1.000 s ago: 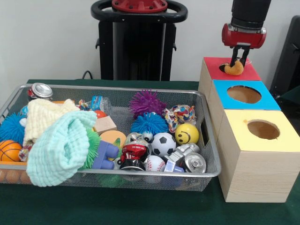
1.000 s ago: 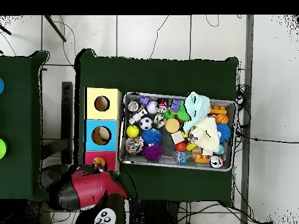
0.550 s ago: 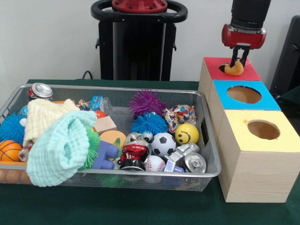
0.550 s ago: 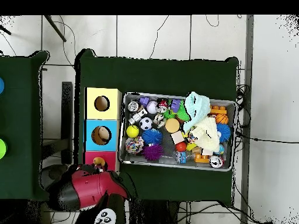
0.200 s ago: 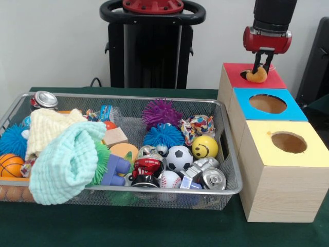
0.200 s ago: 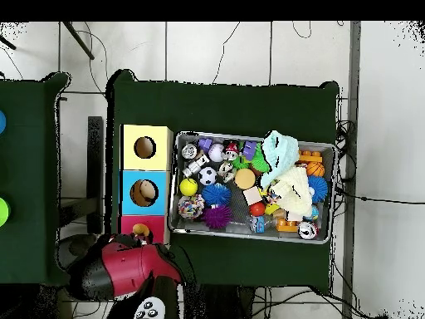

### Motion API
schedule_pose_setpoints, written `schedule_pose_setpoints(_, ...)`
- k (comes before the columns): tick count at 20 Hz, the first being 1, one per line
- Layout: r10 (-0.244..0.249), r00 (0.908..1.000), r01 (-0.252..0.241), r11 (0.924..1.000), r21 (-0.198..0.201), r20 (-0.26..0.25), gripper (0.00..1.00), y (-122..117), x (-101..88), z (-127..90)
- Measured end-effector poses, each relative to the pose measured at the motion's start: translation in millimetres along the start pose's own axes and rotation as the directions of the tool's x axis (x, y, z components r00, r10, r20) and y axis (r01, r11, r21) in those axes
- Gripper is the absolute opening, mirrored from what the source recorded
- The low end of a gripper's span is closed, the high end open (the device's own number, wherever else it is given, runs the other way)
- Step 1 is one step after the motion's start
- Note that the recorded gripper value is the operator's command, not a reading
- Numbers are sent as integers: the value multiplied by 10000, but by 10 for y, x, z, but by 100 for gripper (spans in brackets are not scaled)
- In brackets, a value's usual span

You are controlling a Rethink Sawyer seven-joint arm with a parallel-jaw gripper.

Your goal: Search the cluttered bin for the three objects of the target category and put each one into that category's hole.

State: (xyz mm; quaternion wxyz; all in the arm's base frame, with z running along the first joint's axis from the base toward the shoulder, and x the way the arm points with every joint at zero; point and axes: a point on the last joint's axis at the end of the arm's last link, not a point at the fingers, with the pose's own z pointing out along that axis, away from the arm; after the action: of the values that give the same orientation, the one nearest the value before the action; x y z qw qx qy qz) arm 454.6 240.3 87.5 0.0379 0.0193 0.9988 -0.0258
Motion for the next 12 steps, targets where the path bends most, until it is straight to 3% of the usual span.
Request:
schedule_pose_setpoints(6,93,9999,-93,10000,10,-73,0,-45,-3,28)
schedule_pose_setpoints(12,368,9981,-374,9992,-114,-498,0,-167,-11,193)
